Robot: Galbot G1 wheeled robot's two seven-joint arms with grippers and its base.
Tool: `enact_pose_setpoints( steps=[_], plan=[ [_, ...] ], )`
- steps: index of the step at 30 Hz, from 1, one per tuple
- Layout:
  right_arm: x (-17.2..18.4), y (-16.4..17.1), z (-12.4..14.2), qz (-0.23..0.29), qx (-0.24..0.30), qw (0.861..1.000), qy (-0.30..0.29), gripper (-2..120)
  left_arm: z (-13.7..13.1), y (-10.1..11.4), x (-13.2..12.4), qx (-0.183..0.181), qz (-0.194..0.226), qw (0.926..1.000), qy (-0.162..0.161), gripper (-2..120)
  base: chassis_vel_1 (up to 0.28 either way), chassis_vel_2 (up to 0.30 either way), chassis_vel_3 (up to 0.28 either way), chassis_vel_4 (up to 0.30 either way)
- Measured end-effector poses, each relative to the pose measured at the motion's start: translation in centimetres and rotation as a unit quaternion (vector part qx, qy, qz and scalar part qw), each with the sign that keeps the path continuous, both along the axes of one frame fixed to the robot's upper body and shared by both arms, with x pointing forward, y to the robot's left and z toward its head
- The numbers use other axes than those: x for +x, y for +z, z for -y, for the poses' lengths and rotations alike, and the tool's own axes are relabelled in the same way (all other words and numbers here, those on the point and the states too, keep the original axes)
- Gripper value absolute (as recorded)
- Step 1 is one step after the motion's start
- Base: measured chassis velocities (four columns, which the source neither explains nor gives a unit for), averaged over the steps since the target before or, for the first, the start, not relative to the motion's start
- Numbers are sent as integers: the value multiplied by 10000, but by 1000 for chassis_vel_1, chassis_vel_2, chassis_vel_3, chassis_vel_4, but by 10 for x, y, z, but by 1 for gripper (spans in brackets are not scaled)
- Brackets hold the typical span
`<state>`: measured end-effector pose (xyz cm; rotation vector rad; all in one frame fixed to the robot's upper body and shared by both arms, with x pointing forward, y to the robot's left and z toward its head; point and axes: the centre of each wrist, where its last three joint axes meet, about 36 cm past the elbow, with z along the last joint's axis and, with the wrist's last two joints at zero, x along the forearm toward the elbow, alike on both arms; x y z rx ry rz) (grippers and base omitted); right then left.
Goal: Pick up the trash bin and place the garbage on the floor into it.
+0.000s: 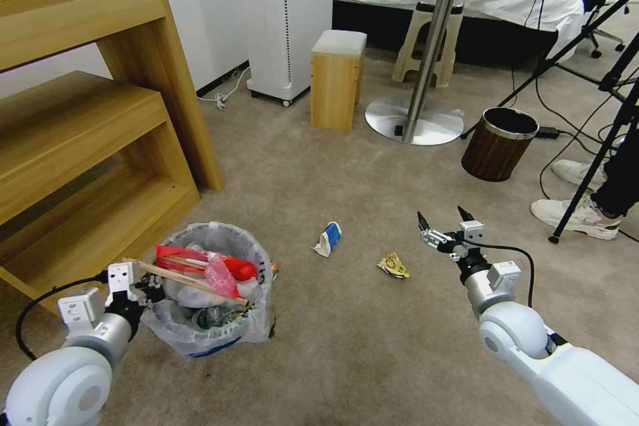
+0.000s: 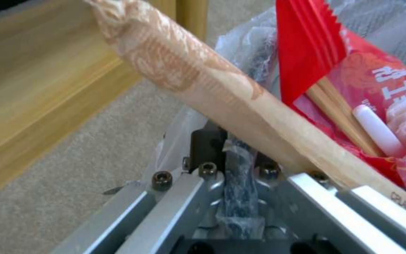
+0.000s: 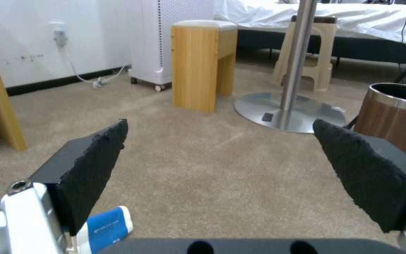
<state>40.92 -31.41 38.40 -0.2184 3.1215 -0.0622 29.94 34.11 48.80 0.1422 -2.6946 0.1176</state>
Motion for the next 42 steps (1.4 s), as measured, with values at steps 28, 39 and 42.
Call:
enact_pose_setpoints(
  steps=[28, 39, 42],
  plan=[
    [0, -8, -4, -23, 69, 9999, -78, 100, -43, -10, 4, 125, 40, 9978, 650, 0, 0, 0, 0, 0],
    [0, -11, -7, -59, 97, 9999, -90, 100, -63, -12, 7, 124, 29, 9960, 885, 0, 0, 0, 0, 0],
    [1, -13, -9, -67, 108, 9999, -75, 100, -68, -10, 6, 150, 40, 9956, 925, 0, 0, 0, 0, 0]
  ],
)
